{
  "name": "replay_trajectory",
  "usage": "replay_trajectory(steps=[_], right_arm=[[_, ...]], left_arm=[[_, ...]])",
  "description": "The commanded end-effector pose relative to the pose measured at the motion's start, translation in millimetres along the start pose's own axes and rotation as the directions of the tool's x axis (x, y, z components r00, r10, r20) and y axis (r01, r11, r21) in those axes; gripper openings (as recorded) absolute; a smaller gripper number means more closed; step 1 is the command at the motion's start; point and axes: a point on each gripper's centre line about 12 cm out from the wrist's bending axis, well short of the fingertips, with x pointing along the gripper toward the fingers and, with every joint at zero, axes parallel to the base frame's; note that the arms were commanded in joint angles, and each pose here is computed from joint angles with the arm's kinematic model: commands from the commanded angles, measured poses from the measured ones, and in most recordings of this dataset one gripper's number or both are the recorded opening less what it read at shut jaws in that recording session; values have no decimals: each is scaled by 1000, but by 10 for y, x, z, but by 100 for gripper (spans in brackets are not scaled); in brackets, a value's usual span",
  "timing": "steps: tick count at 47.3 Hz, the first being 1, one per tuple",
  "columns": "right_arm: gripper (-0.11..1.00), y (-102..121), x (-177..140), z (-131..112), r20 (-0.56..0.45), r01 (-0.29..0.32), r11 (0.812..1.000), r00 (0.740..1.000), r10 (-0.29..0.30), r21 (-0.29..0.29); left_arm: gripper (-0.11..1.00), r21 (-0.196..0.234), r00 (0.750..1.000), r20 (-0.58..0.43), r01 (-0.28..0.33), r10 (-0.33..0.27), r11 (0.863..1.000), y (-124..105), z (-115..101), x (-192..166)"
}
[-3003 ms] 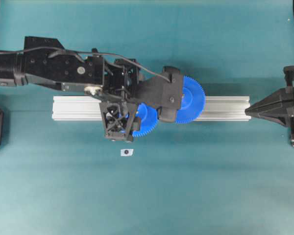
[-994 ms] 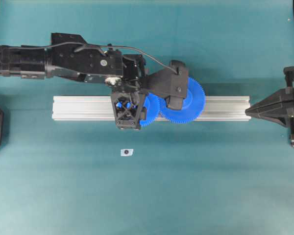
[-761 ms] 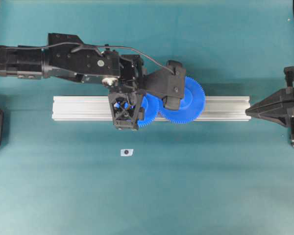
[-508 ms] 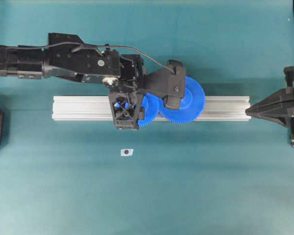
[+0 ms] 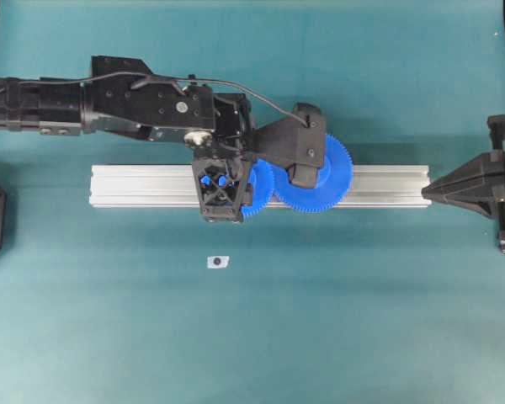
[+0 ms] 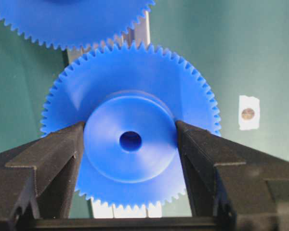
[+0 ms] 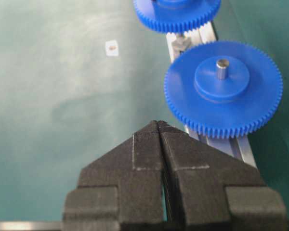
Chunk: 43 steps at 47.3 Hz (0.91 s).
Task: Find the location of the shaft and insert the small gear.
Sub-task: 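Align the gear's bore with the shaft and push it on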
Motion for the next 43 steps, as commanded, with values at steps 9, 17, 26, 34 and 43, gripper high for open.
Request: replay_trajectory(steps=[9, 17, 26, 34, 43], right_arm=[[0, 7, 2, 48, 18, -2, 1000, 1000, 2, 7], [0, 4, 2, 51, 20, -1, 1000, 1000, 1, 7], [0, 6, 2, 60, 28, -2, 1000, 1000, 2, 7], [0, 7, 1, 66, 29, -2, 1000, 1000, 2, 7], [0, 7, 1, 66, 29, -2, 1000, 1000, 2, 6]], left_arm=[[63, -23, 999, 29, -21, 22, 1000, 156, -28, -145], [63, -32, 999, 41, -23, 25, 999, 158, -20, -162], [63, -49, 996, 82, -27, 31, 998, 162, 9, -151], [63, -83, 995, 97, -26, 34, 996, 164, 19, -176], [64, -98, 994, 108, -26, 37, 995, 163, 11, -244]])
